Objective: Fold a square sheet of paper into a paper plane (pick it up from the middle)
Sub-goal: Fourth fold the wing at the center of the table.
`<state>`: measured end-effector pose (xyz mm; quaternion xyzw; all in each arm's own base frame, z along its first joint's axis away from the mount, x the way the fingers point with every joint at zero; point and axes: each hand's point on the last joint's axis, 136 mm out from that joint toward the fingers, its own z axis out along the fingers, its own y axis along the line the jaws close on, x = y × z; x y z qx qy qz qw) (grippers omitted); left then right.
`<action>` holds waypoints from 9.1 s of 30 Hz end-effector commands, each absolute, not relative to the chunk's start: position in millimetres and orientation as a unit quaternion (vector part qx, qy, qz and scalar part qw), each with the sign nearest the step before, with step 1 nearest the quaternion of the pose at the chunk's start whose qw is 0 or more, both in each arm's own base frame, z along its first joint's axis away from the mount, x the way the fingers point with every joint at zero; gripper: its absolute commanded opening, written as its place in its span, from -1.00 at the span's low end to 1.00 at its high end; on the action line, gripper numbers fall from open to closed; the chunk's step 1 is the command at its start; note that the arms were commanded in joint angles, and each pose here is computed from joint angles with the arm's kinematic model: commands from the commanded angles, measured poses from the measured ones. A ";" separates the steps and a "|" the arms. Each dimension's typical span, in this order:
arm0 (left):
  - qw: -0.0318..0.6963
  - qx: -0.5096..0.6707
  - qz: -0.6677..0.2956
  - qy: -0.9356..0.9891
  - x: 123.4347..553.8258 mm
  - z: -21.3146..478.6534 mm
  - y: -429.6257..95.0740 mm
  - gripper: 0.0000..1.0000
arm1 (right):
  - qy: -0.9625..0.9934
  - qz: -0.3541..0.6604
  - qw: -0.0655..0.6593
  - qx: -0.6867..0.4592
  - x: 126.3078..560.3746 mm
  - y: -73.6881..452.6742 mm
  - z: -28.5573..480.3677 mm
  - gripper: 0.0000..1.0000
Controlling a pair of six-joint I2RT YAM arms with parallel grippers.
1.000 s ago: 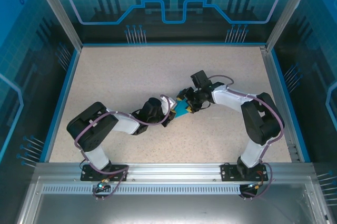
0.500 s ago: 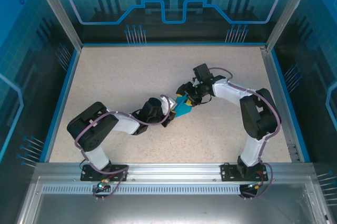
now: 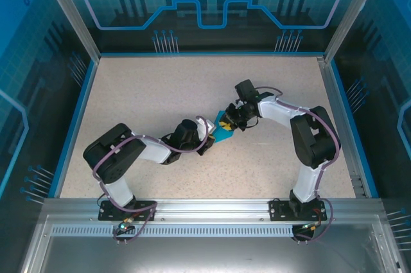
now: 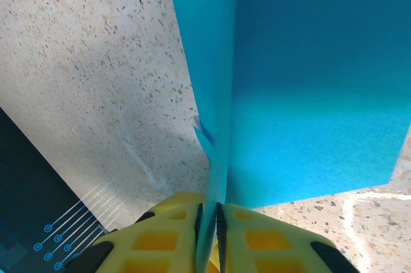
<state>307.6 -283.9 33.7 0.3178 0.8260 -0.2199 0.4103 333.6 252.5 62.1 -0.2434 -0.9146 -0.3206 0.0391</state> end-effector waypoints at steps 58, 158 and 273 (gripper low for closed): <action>0.238 0.064 -0.406 0.880 289.8 29.9 -309.6 -0.77 | -0.921 -0.373 -0.106 -0.041 315.0 232.1 50.3 0.09; 0.139 0.015 -0.388 0.911 304.6 25.9 -306.1 -0.74 | -0.992 -0.099 0.058 -0.061 284.8 207.5 -42.7 0.07; 0.129 -0.026 -0.357 0.925 308.2 10.7 -296.4 -0.81 | -0.990 -0.057 0.116 -0.055 271.8 204.2 -77.6 0.09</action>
